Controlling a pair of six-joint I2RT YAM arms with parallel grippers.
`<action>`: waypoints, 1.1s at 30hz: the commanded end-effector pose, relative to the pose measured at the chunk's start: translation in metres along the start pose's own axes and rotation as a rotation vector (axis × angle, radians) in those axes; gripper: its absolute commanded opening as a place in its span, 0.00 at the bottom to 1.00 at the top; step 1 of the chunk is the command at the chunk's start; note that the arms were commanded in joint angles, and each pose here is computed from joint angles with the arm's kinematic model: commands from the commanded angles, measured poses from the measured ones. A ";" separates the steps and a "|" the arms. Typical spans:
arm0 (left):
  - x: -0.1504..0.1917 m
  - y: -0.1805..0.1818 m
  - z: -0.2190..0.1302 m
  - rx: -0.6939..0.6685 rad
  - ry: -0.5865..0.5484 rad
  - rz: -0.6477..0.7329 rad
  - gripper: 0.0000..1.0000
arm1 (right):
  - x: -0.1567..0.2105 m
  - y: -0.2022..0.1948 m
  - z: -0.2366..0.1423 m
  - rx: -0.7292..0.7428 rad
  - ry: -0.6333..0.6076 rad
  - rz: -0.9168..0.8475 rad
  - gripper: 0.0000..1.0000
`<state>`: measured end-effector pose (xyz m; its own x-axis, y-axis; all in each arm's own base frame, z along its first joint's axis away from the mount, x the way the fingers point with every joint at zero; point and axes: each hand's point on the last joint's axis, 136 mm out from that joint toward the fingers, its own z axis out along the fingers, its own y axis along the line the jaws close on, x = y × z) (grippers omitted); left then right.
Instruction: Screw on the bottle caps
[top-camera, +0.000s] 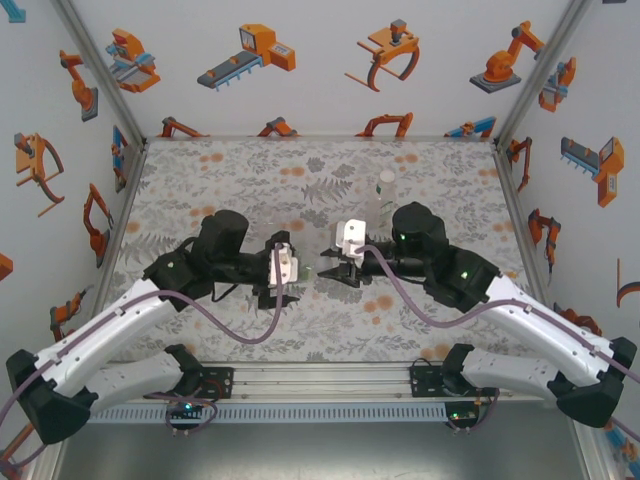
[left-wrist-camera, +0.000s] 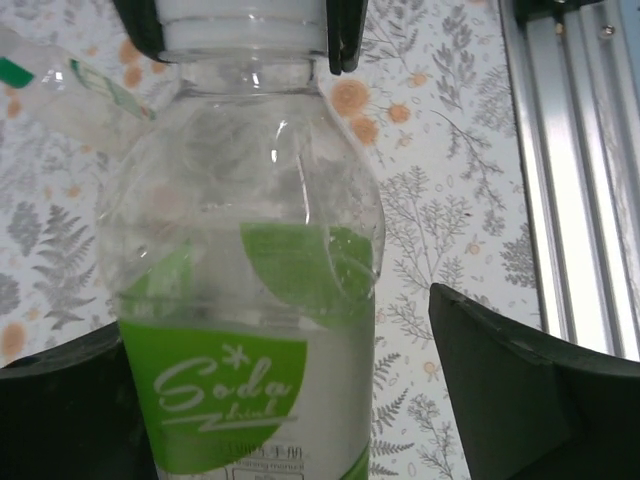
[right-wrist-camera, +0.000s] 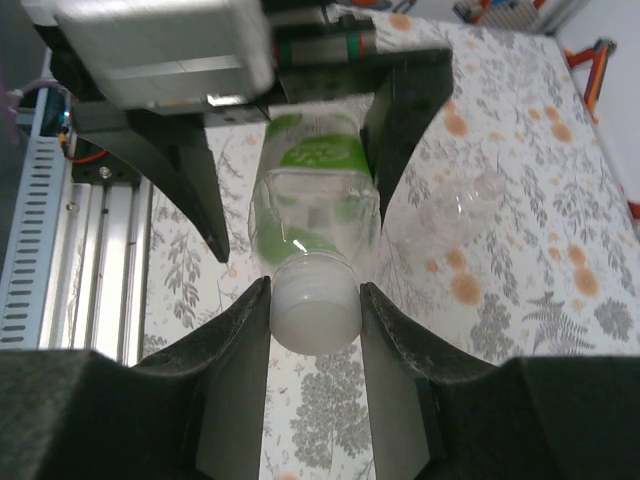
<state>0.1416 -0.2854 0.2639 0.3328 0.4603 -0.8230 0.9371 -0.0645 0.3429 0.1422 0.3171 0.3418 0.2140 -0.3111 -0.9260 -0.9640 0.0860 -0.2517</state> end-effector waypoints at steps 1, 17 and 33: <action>-0.010 0.015 -0.010 -0.099 -0.055 0.006 0.87 | 0.013 -0.039 -0.001 0.164 0.087 0.064 0.00; -0.004 0.044 -0.024 -0.267 -0.040 -0.020 0.95 | 0.057 -0.105 0.007 0.243 0.166 0.317 0.00; 0.003 0.049 -0.021 -0.268 -0.007 -0.045 0.97 | 0.107 -0.149 -0.016 0.539 0.448 0.493 0.00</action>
<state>0.1843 -0.2706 0.2866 0.3141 0.4493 -0.8364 0.8856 0.1789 0.4286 0.2892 0.2763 0.2896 -0.2825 -0.4587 -0.8425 -0.8043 0.5919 -0.0526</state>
